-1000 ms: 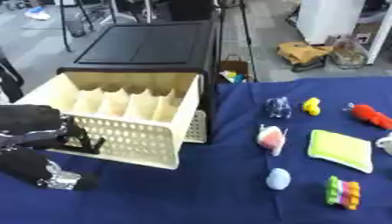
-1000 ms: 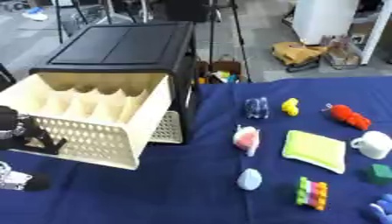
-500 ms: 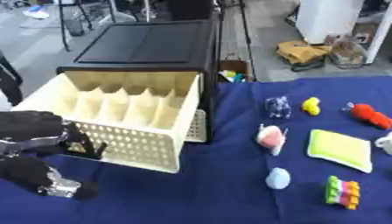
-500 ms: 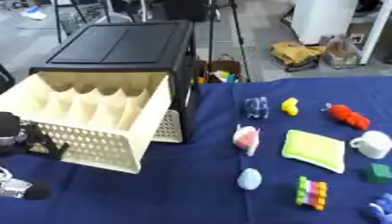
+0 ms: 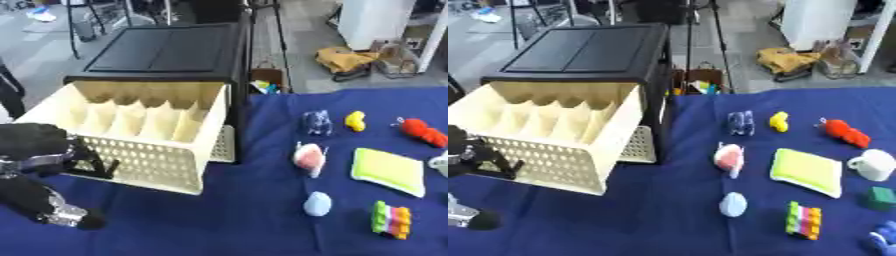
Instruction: Pick up objects from table and place into drawer.
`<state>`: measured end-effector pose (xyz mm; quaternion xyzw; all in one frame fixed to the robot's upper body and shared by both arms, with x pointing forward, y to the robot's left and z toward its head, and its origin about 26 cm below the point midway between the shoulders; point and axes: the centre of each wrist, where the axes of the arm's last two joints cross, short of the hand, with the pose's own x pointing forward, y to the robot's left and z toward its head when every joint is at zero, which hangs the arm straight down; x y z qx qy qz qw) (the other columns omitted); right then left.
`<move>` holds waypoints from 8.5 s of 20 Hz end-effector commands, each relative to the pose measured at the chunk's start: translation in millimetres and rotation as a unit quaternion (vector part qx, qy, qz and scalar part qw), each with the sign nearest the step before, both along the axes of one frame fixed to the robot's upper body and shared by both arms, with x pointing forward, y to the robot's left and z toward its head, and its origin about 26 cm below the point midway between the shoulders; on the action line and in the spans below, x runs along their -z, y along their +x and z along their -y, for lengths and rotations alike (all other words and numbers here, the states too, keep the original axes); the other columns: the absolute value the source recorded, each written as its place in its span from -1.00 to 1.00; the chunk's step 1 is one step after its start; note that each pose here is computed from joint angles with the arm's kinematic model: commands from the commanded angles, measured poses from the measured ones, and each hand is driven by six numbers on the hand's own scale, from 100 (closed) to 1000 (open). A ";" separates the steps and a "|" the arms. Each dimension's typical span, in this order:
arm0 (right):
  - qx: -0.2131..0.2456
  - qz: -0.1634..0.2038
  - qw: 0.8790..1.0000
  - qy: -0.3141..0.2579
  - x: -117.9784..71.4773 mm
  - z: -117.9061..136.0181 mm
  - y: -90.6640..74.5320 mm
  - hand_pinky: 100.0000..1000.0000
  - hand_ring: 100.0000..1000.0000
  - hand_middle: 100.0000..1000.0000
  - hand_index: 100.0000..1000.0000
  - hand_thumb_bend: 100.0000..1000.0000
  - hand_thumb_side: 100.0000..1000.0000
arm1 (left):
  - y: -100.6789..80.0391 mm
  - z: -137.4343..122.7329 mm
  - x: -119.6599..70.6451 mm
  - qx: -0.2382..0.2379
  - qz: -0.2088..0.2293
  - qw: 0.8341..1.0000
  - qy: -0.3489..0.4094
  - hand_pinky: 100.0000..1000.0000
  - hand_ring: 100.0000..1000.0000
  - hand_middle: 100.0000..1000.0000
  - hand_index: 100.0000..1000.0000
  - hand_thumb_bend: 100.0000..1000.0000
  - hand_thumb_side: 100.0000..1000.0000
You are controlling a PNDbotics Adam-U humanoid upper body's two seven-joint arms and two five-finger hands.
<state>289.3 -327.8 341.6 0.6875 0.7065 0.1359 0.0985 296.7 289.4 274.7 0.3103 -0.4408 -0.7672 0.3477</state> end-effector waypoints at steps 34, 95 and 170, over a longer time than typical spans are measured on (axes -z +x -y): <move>0.024 0.033 0.999 0.011 -8.0 2.3 -6.1 0.06 0.21 0.11 0.26 -1.00 1.00 | -10.3 -25.7 -57.3 0.001 0.140 0.985 -0.100 -1.00 -0.94 -0.80 0.87 0.32 1.00; -0.070 -0.402 0.911 -0.061 -46.3 -35.1 -7.3 0.62 0.74 0.71 0.74 -0.82 1.00 | 10.3 15.6 1.4 0.108 0.456 0.580 -0.666 0.24 0.53 0.44 0.75 -0.16 1.00; -0.003 -0.880 0.475 -0.015 46.4 18.8 105.0 0.88 1.00 1.00 1.00 0.45 0.39 | 11.5 23.7 4.9 0.111 0.438 0.588 -0.671 0.23 0.53 0.44 0.70 -0.21 1.00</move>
